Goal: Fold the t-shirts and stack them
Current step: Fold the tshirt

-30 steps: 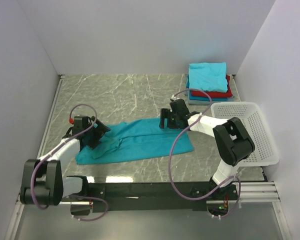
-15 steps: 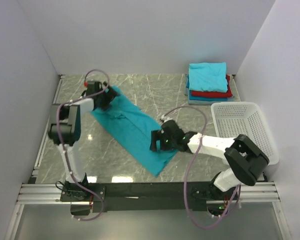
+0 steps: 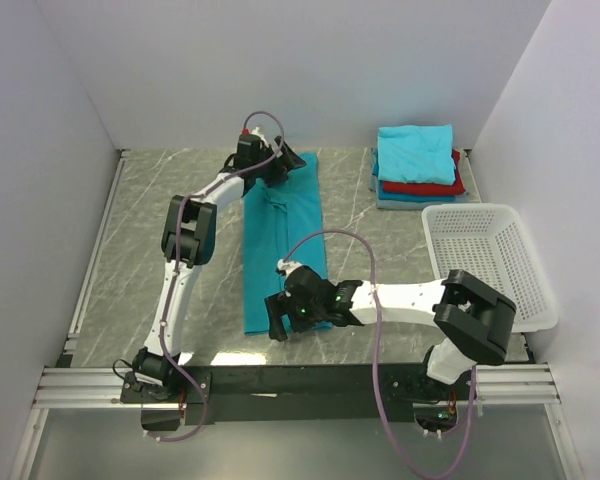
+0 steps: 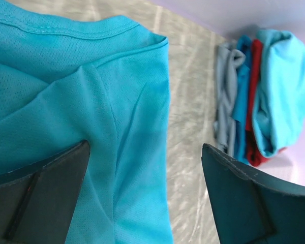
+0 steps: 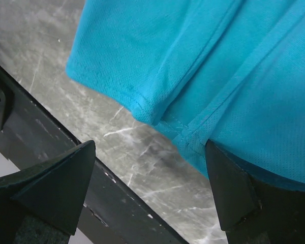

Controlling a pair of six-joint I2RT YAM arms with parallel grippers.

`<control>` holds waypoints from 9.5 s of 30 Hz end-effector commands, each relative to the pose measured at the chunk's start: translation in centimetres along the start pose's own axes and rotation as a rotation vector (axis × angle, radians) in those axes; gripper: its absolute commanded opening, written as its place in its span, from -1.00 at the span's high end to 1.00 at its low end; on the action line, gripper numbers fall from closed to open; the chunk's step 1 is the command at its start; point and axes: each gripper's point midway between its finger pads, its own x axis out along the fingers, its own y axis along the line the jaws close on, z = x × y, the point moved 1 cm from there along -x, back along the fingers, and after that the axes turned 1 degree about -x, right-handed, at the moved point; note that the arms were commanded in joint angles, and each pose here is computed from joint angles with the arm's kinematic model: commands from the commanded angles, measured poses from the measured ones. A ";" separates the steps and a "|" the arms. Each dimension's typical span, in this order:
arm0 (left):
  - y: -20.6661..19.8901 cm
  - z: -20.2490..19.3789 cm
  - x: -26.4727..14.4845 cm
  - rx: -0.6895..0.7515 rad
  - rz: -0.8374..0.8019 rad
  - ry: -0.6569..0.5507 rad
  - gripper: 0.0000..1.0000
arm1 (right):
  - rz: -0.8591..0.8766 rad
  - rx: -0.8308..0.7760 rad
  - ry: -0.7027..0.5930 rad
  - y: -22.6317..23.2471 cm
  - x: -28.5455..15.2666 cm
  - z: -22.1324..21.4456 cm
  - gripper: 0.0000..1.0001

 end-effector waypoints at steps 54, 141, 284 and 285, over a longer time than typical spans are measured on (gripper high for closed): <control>6.0 -29.3 -37.6 -0.187 0.288 0.298 -0.86 | -0.015 0.359 -0.251 -6.6 -7.4 1.0 -0.80; -4.5 -12.6 -27.9 0.017 0.028 0.049 0.99 | -0.251 0.310 -0.399 -11.0 -10.1 17.2 1.00; 10.6 -28.1 -37.0 -0.269 0.356 0.076 0.99 | -0.124 0.400 -0.076 -10.8 -5.6 -3.5 1.00; 10.7 -28.2 -37.6 -0.277 0.374 0.064 0.99 | -0.122 0.406 -0.060 -10.6 -5.9 -4.3 1.00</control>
